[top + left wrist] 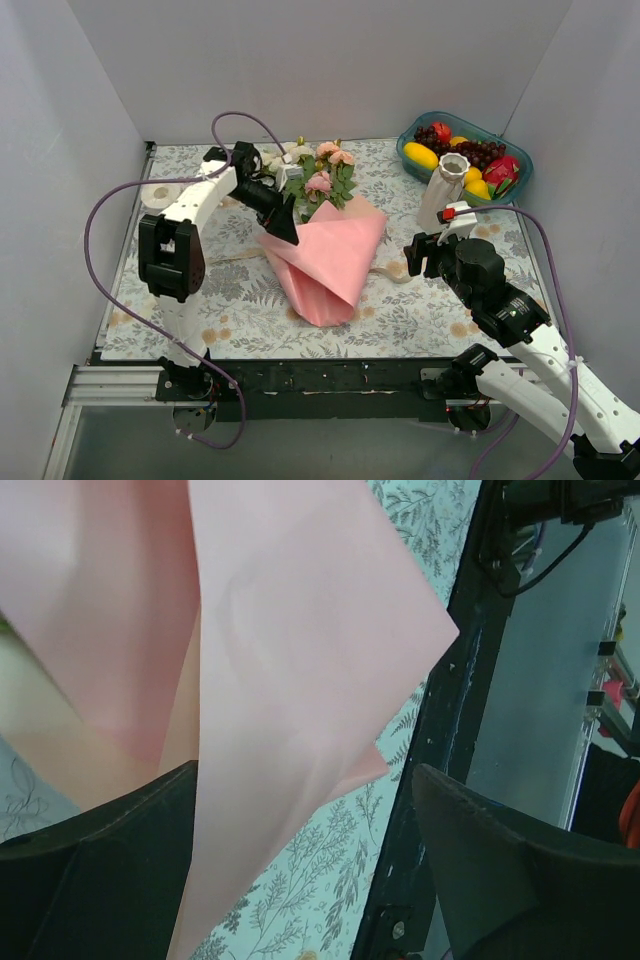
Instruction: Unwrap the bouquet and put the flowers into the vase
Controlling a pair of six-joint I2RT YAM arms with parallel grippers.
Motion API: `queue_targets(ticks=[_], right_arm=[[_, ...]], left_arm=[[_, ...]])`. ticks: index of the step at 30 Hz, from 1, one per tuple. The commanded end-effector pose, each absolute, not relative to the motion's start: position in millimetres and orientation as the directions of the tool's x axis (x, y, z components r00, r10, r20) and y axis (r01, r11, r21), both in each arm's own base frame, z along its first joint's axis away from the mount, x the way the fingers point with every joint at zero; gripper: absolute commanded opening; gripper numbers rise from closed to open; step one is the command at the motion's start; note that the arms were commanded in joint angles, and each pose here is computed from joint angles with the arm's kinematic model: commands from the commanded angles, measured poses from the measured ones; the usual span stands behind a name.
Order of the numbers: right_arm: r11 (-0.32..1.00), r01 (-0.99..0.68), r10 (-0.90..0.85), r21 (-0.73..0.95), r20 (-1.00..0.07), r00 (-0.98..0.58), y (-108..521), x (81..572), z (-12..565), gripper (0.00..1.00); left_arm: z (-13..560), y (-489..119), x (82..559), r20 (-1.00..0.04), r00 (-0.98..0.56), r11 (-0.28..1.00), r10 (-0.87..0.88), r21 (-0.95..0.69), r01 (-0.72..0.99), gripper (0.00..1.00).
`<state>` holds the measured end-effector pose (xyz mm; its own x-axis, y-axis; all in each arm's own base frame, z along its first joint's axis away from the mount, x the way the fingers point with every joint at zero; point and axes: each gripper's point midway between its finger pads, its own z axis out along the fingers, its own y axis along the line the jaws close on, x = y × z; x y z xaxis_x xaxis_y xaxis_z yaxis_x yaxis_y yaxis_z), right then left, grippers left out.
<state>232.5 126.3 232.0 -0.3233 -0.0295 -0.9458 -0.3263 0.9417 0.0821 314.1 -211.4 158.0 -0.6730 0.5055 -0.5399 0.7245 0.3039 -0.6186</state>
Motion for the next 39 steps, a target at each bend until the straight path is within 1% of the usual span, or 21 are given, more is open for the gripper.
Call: queue_targets(ticks=[1, 2, 7, 10, 11, 12, 14, 15, 17, 23, 28, 33, 35, 39], right_arm=[[0.942, -0.321, 0.006, 0.095, -0.963, -0.268, 125.3, 234.5, 256.3, 0.74], [0.943, -0.318, 0.006, 0.094, -0.964, -0.267, 124.9, 234.8, 257.0, 0.74], [0.948, -0.305, 0.007, 0.085, -0.969, -0.248, 120.2, 234.5, 266.4, 0.74], [0.95, -0.302, 0.007, 0.08, -0.971, -0.239, 118.2, 233.9, 271.7, 0.74], [0.95, -0.302, 0.004, 0.077, -0.972, -0.235, 117.6, 233.9, 273.5, 0.74], [0.951, -0.3, 0.001, 0.073, -0.972, -0.233, 116.8, 233.9, 274.2, 0.74], [0.953, -0.295, -0.001, 0.067, -0.975, -0.224, 115.3, 234.5, 279.1, 0.75], [0.955, -0.291, -0.004, 0.063, -0.975, -0.222, 114.3, 234.7, 280.2, 0.75], [0.957, -0.285, 0.0, 0.06, -0.979, -0.205, 112.1, 234.8, 289.3, 0.76], [0.968, -0.25, -0.012, 0.028, -0.987, -0.16, 99.3, 233.2, 313.9, 0.77], [0.975, -0.224, -0.023, 0.006, -0.991, -0.129, 89.9, 231.4, 333.5, 0.77], [0.98, -0.197, -0.031, -0.007, -0.992, -0.122, 82.6, 230.3, 343.1, 0.78], [0.982, -0.19, -0.04, -0.017, -0.993, -0.115, 80.1, 230.1, 348.1, 0.78], [0.984, -0.175, -0.05, -0.032, -0.994, -0.096, 77.4, 232.3, 357.5, 0.79]], left_arm=[[195.0, -248.6, 287.5, -0.628, -0.565, 0.158, 0.535, -0.583, 0.797, 0.82], [199.7, -253.5, 285.2, -0.638, -0.553, 0.139, 0.535, -0.579, 0.803, 0.82], [216.2, -284.1, 266.3, -0.618, -0.566, 0.073, 0.545, -0.638, 0.767, 0.82], [240.6, -305.6, 264.1, -0.662, -0.531, 0.016, 0.528, -0.618, 0.786, 0.84], [248.8, -315.1, 260.4, -0.66, -0.537, 0.007, 0.525, -0.628, 0.778, 0.86], [264.4, -323.5, 266.2, -0.702, -0.506, -0.014, 0.501, -0.591, 0.806, 0.88], [282.0, -333.7, 265.5, -0.717, -0.509, -0.029, 0.477, -0.591, 0.806, 0.9], [292.9, -342.1, 266.6, -0.751, -0.474, -0.056, 0.46, -0.557, 0.828, 0.93], [298.0, -348.1, 269.6, -0.757, -0.477, -0.058, 0.447, -0.556, 0.829, 0.96], [294.7, -361.8, 269.6, -0.744, -0.492, -0.097, 0.453, -0.589, 0.802, 0.96], [301.0, -390.6, 248.5, -0.759, -0.45, -0.178, 0.471, -0.581, 0.794, 0.98], [328.2, -411.3, 247.5, -0.817, -0.397, -0.234, 0.417, -0.519, 0.822, 0.98], [338.6, -408.1, 245.2, -0.823, -0.401, -0.219, 0.404, -0.512, 0.83, 0.98], [362.6, -397.3, 238.8, -0.857, -0.387, -0.252, 0.341, -0.48, 0.84, 0.98]])
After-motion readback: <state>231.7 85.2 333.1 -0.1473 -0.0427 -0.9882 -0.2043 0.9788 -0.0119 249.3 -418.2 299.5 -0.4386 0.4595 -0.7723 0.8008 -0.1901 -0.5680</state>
